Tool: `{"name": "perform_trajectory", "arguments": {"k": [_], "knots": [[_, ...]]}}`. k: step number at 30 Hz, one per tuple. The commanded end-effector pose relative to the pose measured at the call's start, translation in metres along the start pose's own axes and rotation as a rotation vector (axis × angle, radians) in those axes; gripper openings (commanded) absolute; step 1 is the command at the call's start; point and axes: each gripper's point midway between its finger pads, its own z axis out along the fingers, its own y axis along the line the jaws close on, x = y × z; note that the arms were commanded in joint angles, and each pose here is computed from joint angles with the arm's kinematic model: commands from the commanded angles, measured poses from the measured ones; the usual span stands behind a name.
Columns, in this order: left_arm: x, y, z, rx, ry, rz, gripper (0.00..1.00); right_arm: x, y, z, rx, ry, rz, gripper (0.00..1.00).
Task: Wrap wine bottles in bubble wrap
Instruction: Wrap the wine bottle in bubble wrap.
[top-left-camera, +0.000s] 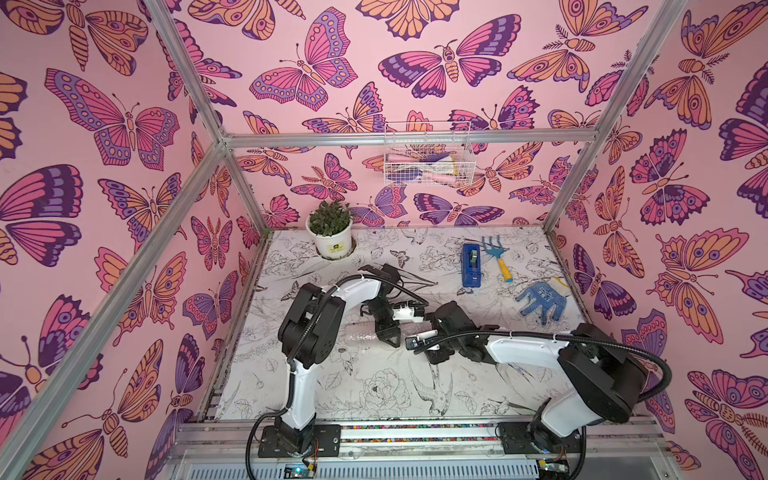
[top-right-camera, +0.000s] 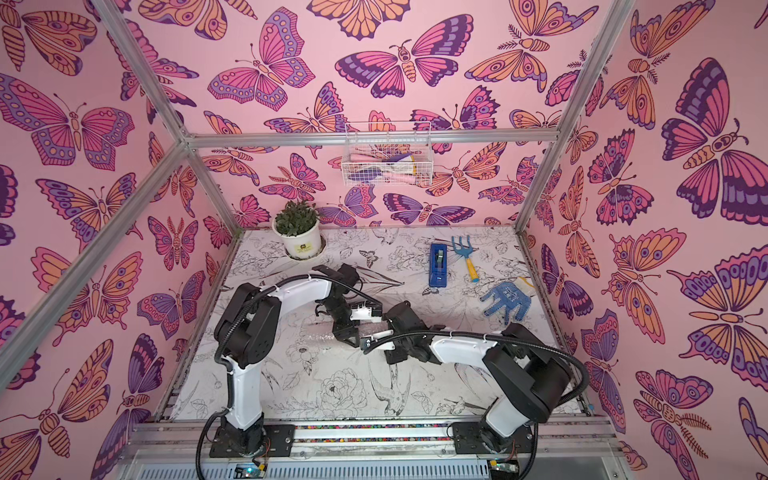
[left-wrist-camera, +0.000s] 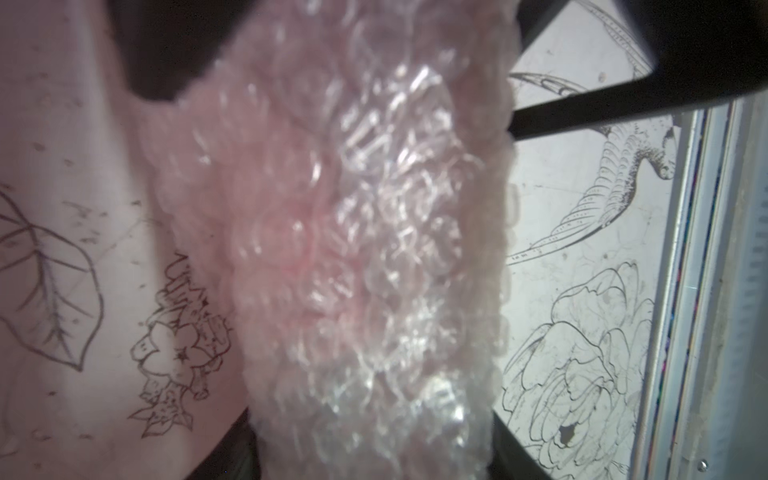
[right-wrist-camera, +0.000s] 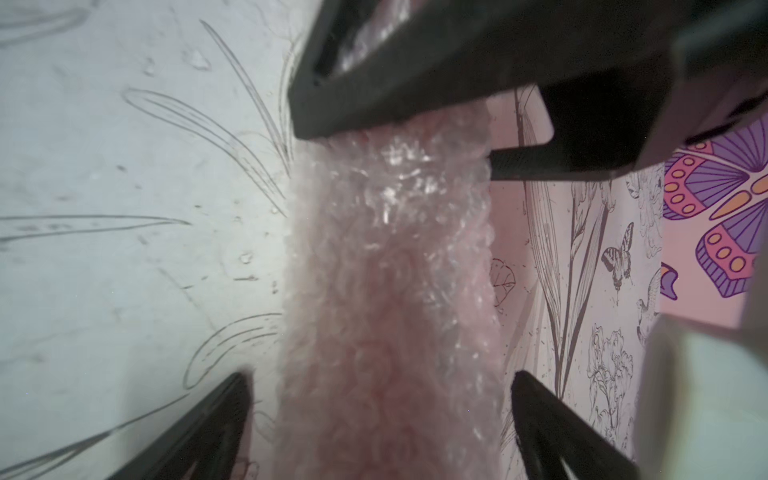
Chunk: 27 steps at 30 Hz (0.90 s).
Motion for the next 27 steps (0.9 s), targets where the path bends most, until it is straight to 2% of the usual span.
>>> {"name": "perform_trajectory", "arguments": {"k": [1,8,12,13,17,22,27], "knots": [[0.035,-0.025,0.024,0.151,0.151,-0.058,0.47,-0.009,-0.004,0.012,-0.038,0.002,-0.068,0.99],[0.022,-0.010,0.007,0.103,0.078,-0.035,0.68,-0.001,0.023,0.017,-0.250,0.051,-0.003,0.77],[0.008,0.009,-0.010,-0.015,-0.009,-0.012,0.80,-0.001,0.035,0.014,-0.324,0.062,0.030,0.65],[0.004,0.015,-0.016,-0.055,-0.039,-0.010,0.99,-0.001,0.037,0.013,-0.337,0.064,0.041,0.61],[-0.012,0.028,-0.045,-0.199,-0.173,0.008,1.00,0.000,0.041,0.011,-0.366,0.073,0.073,0.42],[-0.018,0.038,-0.096,-0.442,-0.319,0.025,1.00,-0.003,0.039,0.005,-0.403,0.068,0.133,0.24],[-0.005,0.040,-0.156,-0.823,-0.451,0.021,1.00,-0.011,0.028,-0.010,-0.501,0.038,0.279,0.15]]}}
